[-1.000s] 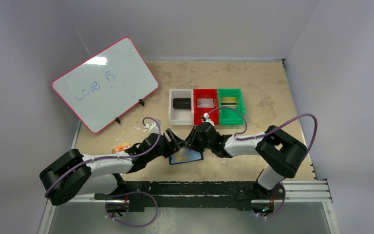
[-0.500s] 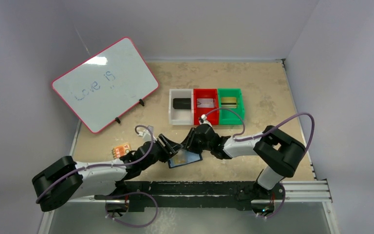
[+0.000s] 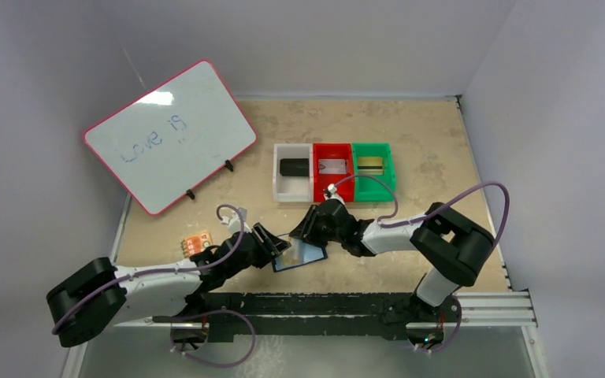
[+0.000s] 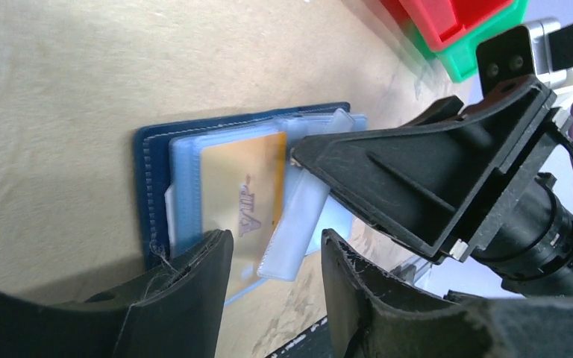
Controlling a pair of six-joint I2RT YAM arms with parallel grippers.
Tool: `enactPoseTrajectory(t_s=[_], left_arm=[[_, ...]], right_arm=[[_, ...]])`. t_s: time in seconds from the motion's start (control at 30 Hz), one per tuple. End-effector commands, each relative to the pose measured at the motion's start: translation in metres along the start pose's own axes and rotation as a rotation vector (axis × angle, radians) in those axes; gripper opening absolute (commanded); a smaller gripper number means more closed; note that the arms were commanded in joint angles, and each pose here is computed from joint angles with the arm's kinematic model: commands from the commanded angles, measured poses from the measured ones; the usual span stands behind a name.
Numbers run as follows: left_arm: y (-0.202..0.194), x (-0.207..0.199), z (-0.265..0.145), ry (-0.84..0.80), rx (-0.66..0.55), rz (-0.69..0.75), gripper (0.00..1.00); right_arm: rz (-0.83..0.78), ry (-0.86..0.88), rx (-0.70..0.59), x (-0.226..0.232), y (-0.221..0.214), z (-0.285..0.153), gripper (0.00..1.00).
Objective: Take the credit cards out of the card holder
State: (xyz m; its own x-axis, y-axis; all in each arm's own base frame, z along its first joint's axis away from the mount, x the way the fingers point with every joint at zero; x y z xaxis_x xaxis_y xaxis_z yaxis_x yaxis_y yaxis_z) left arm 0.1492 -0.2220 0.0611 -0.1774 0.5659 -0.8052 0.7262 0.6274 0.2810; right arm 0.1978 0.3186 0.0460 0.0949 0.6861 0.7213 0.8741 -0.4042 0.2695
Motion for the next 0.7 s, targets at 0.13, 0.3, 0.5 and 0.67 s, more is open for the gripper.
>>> enactPoseTrajectory(t_s=[0.13,0.3,0.5,0.67], left_arm=[[-0.014,-0.021,0.010,-0.067,0.088,0.082,0.43],[-0.017,-0.020,0.011,-0.058,0.099,0.088,0.35],[-0.015,-0.020,0.012,-0.052,0.093,0.102,0.20],[-0.015,-0.039,0.013,-0.075,0.112,0.175,0.17]], right_arm=[[0.009,-0.002,-0.020,-0.002,0.003,-0.001,0.38],[0.011,0.002,-0.030,-0.001,0.005,-0.003,0.38],[-0.032,0.030,-0.041,0.013,0.011,-0.010,0.48],[-0.073,0.019,-0.069,0.025,0.021,-0.022,0.54]])
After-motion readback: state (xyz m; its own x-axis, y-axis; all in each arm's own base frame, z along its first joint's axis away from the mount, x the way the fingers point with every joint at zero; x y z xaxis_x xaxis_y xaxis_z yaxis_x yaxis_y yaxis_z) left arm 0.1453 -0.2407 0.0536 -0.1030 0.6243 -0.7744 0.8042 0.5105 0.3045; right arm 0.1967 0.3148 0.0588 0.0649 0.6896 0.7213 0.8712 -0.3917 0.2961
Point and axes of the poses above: each gripper's point midway between its finger pads, its own z axis out along the fingers, its own x axis along the line the jaws close on, y = z × x, the point moved 3 cm from there along -z, back along the fingers
